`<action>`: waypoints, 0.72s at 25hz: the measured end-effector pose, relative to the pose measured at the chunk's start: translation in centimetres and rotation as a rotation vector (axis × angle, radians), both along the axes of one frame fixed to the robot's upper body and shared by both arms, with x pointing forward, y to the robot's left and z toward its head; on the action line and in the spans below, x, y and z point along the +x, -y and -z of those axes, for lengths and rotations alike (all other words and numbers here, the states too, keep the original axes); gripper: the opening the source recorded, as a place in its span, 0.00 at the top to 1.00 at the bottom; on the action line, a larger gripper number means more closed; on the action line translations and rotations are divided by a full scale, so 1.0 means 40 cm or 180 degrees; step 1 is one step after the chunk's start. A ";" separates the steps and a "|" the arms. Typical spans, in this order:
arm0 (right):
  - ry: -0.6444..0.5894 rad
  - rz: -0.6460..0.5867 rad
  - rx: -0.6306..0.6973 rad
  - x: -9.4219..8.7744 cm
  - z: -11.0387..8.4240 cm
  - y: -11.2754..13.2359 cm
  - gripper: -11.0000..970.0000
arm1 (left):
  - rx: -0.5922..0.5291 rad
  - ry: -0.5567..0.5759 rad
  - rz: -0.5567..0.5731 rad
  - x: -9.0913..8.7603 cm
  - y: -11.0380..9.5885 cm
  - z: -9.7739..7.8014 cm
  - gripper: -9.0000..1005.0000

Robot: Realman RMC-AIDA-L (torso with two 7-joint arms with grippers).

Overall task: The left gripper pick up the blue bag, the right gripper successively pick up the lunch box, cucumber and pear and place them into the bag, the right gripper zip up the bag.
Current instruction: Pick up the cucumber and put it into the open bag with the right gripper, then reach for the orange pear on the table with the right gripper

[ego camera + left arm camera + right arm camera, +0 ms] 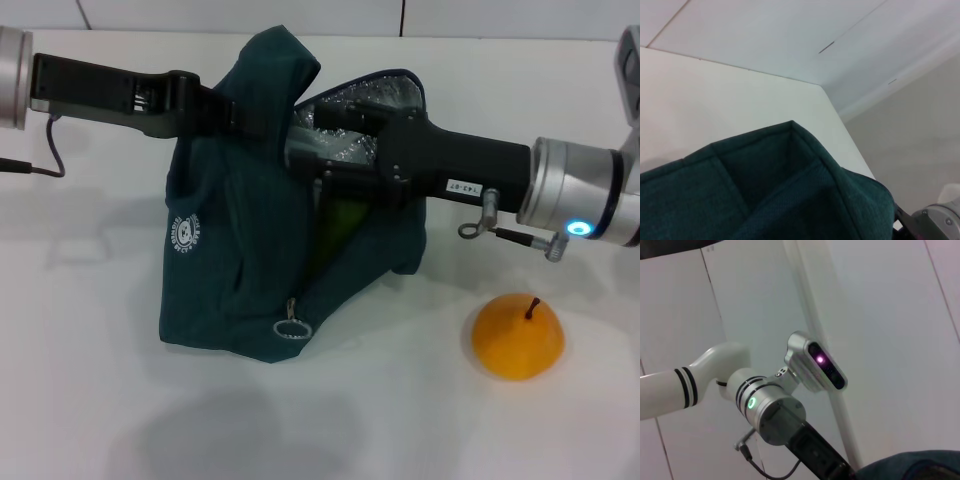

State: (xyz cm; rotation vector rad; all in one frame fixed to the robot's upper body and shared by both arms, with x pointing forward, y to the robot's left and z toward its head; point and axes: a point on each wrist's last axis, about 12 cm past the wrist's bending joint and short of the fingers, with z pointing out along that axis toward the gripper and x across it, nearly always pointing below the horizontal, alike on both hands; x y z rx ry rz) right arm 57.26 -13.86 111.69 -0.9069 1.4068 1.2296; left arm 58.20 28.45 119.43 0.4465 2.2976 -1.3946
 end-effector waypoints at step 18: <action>-0.0114 0.0972 0.0353 -0.139 0.073 0.350 0.23 | -0.0150 -0.0032 0.0040 -0.003 0.015 0.004 0.95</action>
